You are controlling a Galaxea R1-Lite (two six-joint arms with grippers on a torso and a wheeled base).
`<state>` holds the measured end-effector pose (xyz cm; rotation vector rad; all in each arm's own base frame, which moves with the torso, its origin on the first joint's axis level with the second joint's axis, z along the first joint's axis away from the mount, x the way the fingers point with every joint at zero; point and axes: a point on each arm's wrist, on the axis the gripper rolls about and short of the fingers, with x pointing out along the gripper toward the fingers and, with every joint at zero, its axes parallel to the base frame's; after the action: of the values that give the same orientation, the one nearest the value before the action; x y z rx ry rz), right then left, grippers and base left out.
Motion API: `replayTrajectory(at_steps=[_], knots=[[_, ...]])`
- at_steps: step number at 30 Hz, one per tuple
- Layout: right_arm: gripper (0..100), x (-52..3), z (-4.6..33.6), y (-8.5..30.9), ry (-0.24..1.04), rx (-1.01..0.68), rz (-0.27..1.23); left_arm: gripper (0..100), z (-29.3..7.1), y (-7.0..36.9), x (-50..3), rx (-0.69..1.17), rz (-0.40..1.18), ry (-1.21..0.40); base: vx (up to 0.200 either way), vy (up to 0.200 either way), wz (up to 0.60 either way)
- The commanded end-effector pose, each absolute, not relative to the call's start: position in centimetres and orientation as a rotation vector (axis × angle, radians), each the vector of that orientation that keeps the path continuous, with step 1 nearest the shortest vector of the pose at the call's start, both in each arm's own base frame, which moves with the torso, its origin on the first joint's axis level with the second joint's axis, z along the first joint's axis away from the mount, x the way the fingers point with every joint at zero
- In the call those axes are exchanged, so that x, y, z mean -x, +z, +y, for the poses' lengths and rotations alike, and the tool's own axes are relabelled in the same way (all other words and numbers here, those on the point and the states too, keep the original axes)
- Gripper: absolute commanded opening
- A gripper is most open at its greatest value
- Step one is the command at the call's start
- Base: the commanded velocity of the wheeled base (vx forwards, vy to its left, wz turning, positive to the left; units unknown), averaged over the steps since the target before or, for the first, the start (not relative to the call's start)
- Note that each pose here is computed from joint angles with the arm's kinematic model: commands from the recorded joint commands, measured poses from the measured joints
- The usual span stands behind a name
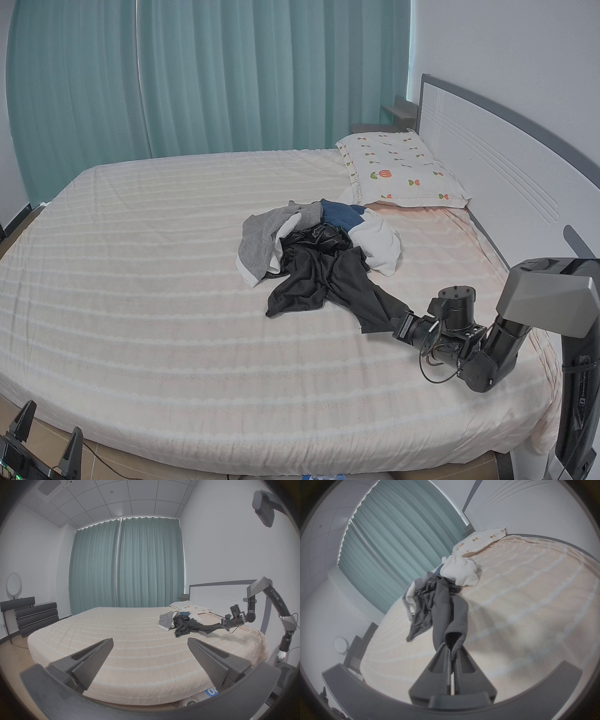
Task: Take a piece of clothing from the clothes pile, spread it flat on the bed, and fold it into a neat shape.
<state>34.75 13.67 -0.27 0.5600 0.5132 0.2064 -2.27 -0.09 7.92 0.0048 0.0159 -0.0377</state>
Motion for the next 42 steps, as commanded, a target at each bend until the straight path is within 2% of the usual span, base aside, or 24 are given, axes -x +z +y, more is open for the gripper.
replayTrajectory(at_steps=[1, 10, 15, 26, 27, 29, 30, 31, 35, 38, 40, 42], knots=[[0, -29.9, 12.9, 3.5, 0.309, -0.638, 0.455, 100, -0.1, 7.5, 2.3, -0.007, 0.015, -0.037, 0.0, 0.0, 0.0], [0, -25.7, 12.3, 2.8, 0.34, -0.666, 0.473, 100, -0.1, 7.5, 2.3, -0.006, 0.015, -0.04, 0.0, 0.0, 0.0], [0, -24.8, 12.5, 2.8, 0.336, -0.721, 0.508, 100, -0.1, 7.5, 2.3, -0.007, 0.015, -0.041, 0.0, 0.0, 0.0], [0, -24.1, 12.2, 3.3, 0.335, -0.727, 0.508, 100, -0.1, 7.5, 2.3, -0.037, 0.009, -0.034, 0.0, 0.0, 0.0], [0, -24.1, 12.3, 3.4, 0.337, -0.727, 0.507, 100, -0.1, 8.3, 2.4, -0.016, -0.032, -0.032, 0.0, 0.0, 0.0], [0, -23.9, 12.4, 3.8, 0.348, -0.728, 0.496, 100, -0.1, 13.2, 3.7, 0.038, -0.22, -0.035, 0.0, 0.0, 0.0], [0, -23.9, 12.4, 3.8, 0.348, -0.729, 0.495, 100, -0.1, 13.6, 3.8, 0.042, -0.231, -0.036, 0.0, 0.0, 0.0], [0, -23.9, 12.4, 4.3, 0.358, -0.736, 0.477, 100, -0.1, 16.8, 3.5, 0.086, -0.23, -0.03, 0.0, 0.0, 0.0], [0, -23.5, 12.7, 5.1, 0.383, -0.737, 0.455, 100, -0.2, 17.5, 1.3, 0.004, -0.101, -0.062, 0.0, 0.0, 0.0], [0, -23.3, 12.9, 5.7, 0.399, -0.739, 0.438, 100, -0.4, 15.8, -2.1, -0.002, 0.145, -0.193, 0.0, 0.0, 0.0], [0, -23.1, 12.9, 6.2, 0.414, -0.743, 0.421, 100, -0.4, 15.2, -4.4, 0.0, 0.292, -0.202, 0.0, 0.0, 0.0], [0, -22.9, 13.0, 6.6, 0.425, -0.746, 0.41, 100, -0.5, 15.1, -6.0, -0.013, 0.36, -0.215, 0.0, 0.0, 0.0]])
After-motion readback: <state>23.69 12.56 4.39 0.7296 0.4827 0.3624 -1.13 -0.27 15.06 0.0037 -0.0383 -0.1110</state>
